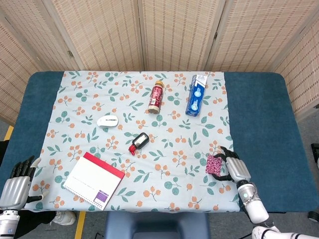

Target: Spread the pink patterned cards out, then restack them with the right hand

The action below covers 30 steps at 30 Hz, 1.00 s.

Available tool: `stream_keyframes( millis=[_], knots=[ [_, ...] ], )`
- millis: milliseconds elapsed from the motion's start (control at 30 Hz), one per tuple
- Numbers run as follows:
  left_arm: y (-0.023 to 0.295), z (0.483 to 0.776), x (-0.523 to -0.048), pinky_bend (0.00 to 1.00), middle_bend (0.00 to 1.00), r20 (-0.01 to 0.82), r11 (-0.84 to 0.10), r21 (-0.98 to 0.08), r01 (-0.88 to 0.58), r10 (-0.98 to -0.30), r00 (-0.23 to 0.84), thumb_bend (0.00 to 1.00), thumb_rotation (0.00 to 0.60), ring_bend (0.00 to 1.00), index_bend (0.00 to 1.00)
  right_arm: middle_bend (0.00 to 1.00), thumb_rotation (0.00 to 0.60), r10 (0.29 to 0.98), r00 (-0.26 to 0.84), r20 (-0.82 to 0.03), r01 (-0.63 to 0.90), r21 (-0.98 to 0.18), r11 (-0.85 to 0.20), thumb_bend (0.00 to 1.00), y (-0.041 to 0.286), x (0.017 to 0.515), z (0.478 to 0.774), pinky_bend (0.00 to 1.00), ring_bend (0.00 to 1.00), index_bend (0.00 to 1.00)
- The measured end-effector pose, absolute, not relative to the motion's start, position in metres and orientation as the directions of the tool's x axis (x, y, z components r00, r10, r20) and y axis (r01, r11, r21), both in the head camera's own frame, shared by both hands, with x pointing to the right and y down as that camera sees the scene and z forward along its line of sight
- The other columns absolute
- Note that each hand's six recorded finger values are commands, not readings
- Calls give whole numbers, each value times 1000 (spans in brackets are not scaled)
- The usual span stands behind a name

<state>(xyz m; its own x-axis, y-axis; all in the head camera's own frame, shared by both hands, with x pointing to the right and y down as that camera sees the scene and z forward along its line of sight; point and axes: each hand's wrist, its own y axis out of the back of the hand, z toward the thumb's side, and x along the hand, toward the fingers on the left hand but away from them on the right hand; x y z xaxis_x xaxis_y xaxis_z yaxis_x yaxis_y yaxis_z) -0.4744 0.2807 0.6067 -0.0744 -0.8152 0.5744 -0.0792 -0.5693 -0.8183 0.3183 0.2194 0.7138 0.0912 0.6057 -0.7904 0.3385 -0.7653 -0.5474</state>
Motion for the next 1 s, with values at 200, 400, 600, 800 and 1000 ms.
stream_keyframes(
  millis=[200, 400, 600, 800, 1000],
  knots=[
    [282, 606, -476, 0, 0, 573, -568, -819, -82, -815, -80, 88, 600, 69, 84, 51, 491, 602, 110, -791, 332, -542, -772, 291, 217, 314, 717, 0, 0, 241],
    [282, 605, -476, 0, 0, 573, -567, -820, -84, -816, -83, 88, 600, 69, 84, 50, 491, 603, 117, -789, 321, -545, -775, 291, 214, 313, 717, 0, 0, 219],
    [282, 605, -476, 0, 0, 573, -567, -819, -83, -816, -82, 88, 600, 70, 84, 50, 491, 598, 120, -792, 313, -542, -780, 291, 216, 313, 718, 0, 0, 210],
    [282, 605, -475, 0, 0, 575, -569, -818, -83, -815, -79, 88, 600, 70, 84, 50, 493, 598, 111, -794, 307, -545, -780, 291, 217, 316, 718, 0, 0, 198],
    [282, 606, -475, 0, 0, 574, -569, -818, -83, -815, -79, 89, 600, 70, 84, 48, 491, 599, 116, -793, 304, -546, -781, 291, 216, 313, 719, 0, 0, 178]
  ],
)
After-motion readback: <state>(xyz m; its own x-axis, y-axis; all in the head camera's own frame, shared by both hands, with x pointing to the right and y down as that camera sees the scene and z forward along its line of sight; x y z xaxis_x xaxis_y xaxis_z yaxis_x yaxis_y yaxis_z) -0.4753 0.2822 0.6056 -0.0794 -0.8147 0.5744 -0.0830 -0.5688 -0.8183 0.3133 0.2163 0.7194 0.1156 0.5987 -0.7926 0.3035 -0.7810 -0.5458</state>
